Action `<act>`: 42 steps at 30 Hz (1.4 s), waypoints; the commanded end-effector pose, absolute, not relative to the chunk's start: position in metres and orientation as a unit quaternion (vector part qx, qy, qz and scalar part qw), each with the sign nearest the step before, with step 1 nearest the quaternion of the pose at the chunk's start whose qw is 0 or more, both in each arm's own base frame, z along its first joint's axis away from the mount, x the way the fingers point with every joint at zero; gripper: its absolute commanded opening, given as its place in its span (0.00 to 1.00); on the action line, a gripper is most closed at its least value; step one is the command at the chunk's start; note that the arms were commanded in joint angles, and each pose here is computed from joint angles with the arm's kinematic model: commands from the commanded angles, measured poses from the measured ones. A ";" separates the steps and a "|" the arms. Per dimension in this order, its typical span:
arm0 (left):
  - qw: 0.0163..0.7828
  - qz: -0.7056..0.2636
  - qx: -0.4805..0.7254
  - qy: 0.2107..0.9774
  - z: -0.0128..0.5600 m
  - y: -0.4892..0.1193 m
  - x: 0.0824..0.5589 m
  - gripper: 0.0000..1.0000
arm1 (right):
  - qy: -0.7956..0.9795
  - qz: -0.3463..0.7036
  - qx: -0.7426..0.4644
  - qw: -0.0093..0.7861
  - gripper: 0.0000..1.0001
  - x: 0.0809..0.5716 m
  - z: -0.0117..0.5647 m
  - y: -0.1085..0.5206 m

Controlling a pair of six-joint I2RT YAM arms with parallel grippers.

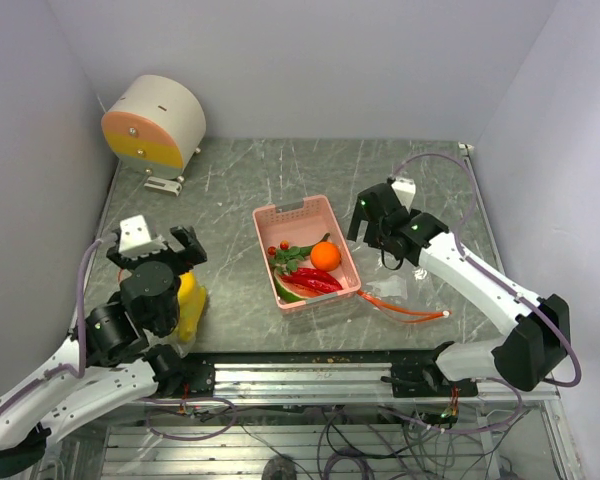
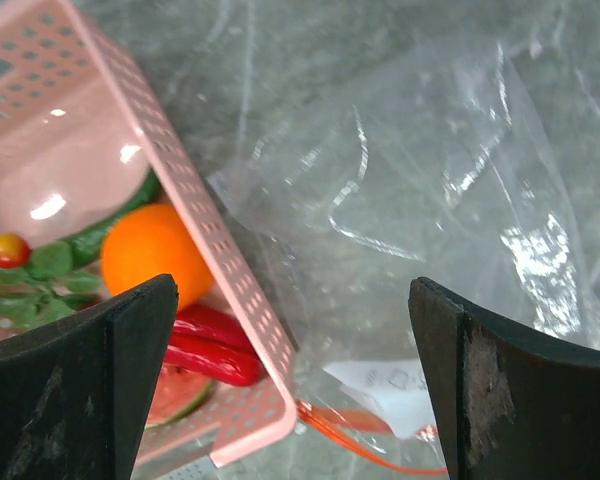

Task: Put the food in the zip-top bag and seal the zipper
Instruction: Place the zipper food storage bag at the corner of the board, then pick up the zipper food storage bag at the center of the board.

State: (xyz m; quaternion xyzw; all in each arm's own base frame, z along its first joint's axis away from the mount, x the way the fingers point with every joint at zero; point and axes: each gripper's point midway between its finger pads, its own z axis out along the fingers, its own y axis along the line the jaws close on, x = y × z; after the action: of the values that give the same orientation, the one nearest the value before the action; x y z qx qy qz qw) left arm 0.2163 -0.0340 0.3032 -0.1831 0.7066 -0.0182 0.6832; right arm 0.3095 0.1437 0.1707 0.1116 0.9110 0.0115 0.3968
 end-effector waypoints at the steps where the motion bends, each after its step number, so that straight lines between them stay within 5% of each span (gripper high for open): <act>1: 0.685 -0.069 -0.121 0.715 0.315 -0.066 0.223 0.99 | 0.923 -0.047 0.163 0.346 1.00 0.279 0.155 0.111; 17: 0.664 -0.167 0.035 0.728 0.305 -0.130 0.217 0.99 | 0.949 -0.050 0.201 0.237 0.98 0.256 0.075 0.084; 21: 0.659 -0.170 0.040 0.732 0.299 -0.133 0.216 0.98 | 0.952 -0.040 0.196 0.233 0.78 0.256 0.065 0.083; 22: 0.658 -0.172 0.040 0.732 0.299 -0.133 0.216 0.98 | 0.951 -0.038 0.197 0.234 0.68 0.257 0.065 0.081; 24: 0.657 -0.176 0.044 0.732 0.298 -0.135 0.215 0.97 | 0.948 -0.038 0.201 0.242 0.25 0.259 0.068 0.077; 25: 0.656 -0.176 0.046 0.733 0.298 -0.136 0.215 0.96 | 0.945 -0.046 0.209 0.248 0.20 0.260 0.071 0.072; 31: 0.656 -0.195 0.075 0.725 0.301 -0.149 0.213 0.99 | 0.909 -0.039 0.243 0.338 0.09 0.283 0.137 0.062; 34: 0.660 -0.214 0.102 0.713 0.302 -0.163 0.213 1.00 | 0.879 0.027 0.248 0.406 0.01 0.301 0.194 0.073; 42: 0.676 -0.296 0.172 0.653 0.310 -0.219 0.213 0.94 | 0.808 0.241 0.240 0.482 0.00 0.314 0.301 0.126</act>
State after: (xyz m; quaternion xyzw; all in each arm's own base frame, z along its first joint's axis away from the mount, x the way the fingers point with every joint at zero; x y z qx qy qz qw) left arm 0.2163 -0.1857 0.2817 0.1367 0.7137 -0.2256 0.6489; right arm 0.3056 0.0948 0.2672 0.2472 0.8337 0.1381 0.4741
